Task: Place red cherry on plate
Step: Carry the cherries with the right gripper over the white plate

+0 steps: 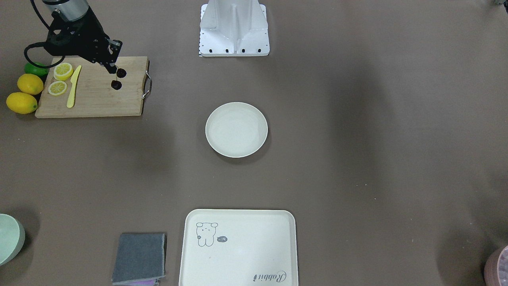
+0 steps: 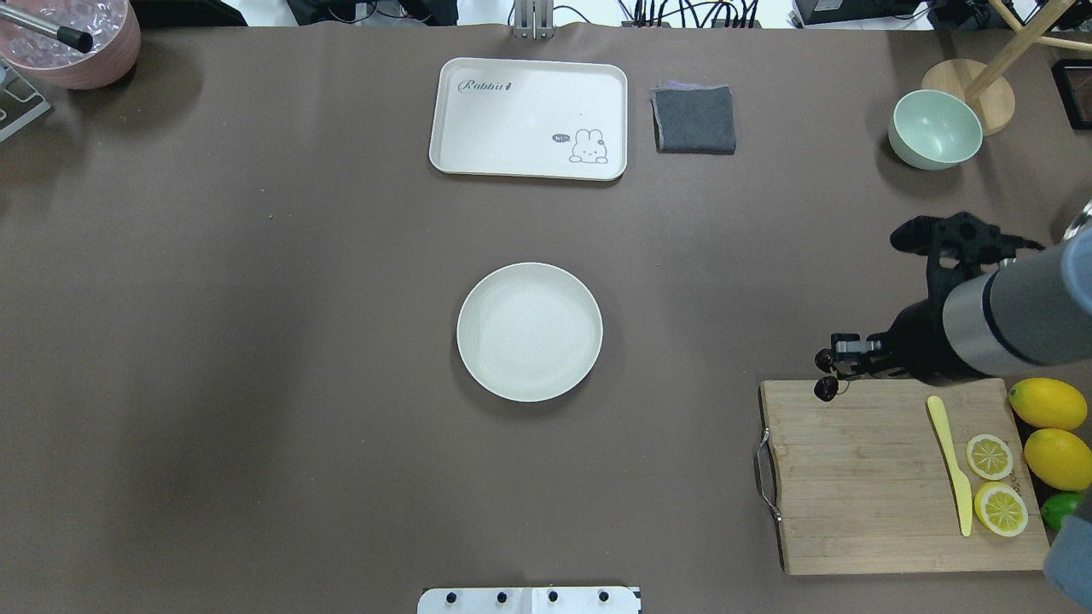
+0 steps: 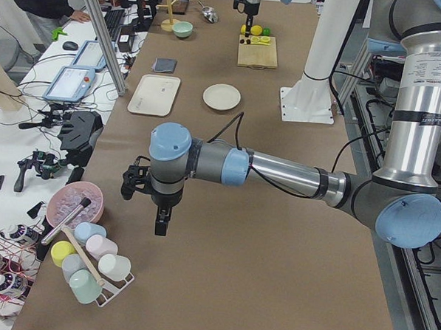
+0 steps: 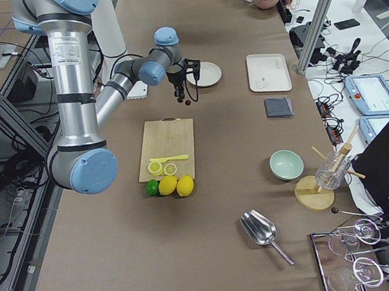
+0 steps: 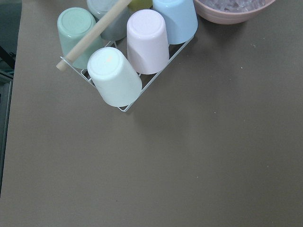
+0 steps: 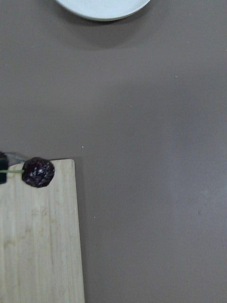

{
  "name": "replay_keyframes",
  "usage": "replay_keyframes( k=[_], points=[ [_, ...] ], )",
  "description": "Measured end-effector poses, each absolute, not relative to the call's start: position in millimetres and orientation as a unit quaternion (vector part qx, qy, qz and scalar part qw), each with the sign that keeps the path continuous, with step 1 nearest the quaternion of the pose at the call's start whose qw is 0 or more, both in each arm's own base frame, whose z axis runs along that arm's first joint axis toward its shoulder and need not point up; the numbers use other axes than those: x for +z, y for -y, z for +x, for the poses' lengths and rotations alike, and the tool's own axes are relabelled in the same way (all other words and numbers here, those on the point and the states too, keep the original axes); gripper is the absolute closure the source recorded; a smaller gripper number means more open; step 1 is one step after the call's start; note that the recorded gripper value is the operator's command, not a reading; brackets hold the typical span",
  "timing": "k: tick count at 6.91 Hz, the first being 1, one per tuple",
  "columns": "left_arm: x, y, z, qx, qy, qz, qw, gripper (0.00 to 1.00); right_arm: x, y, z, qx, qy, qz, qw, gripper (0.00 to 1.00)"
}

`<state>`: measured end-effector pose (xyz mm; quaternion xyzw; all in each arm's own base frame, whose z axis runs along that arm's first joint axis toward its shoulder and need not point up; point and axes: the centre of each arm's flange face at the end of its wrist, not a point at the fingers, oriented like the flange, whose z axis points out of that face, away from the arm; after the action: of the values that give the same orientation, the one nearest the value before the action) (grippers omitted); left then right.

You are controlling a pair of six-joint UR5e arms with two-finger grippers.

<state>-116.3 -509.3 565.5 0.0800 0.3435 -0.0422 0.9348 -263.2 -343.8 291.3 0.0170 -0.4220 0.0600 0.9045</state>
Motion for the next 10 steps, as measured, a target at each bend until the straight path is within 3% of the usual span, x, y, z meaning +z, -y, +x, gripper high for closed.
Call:
replay_keyframes(
  k=[2, 5, 7, 10],
  points=[
    [563, 510, -115, -0.041, -0.344, 0.082, 0.934, 0.02, 210, 388, -240, 0.052, 0.398, 0.004, 0.916, 1.0],
    [556, 515, -114, -0.044, -0.348, 0.084, 0.933, 0.02, 122, 471, -314, 0.042, 0.364, 0.0, 0.931, 1.0],
    [558, 514, -113, -0.043, -0.349, 0.081, 0.932, 0.02, 90, 461, -389, 0.008, 0.336, 0.018, 0.942, 1.0],
    [575, 510, -110, -0.051, -0.364, 0.061, 0.928, 0.02, 105, 452, -522, -0.032, 0.341, 0.06, 0.938, 1.0]
  ],
)
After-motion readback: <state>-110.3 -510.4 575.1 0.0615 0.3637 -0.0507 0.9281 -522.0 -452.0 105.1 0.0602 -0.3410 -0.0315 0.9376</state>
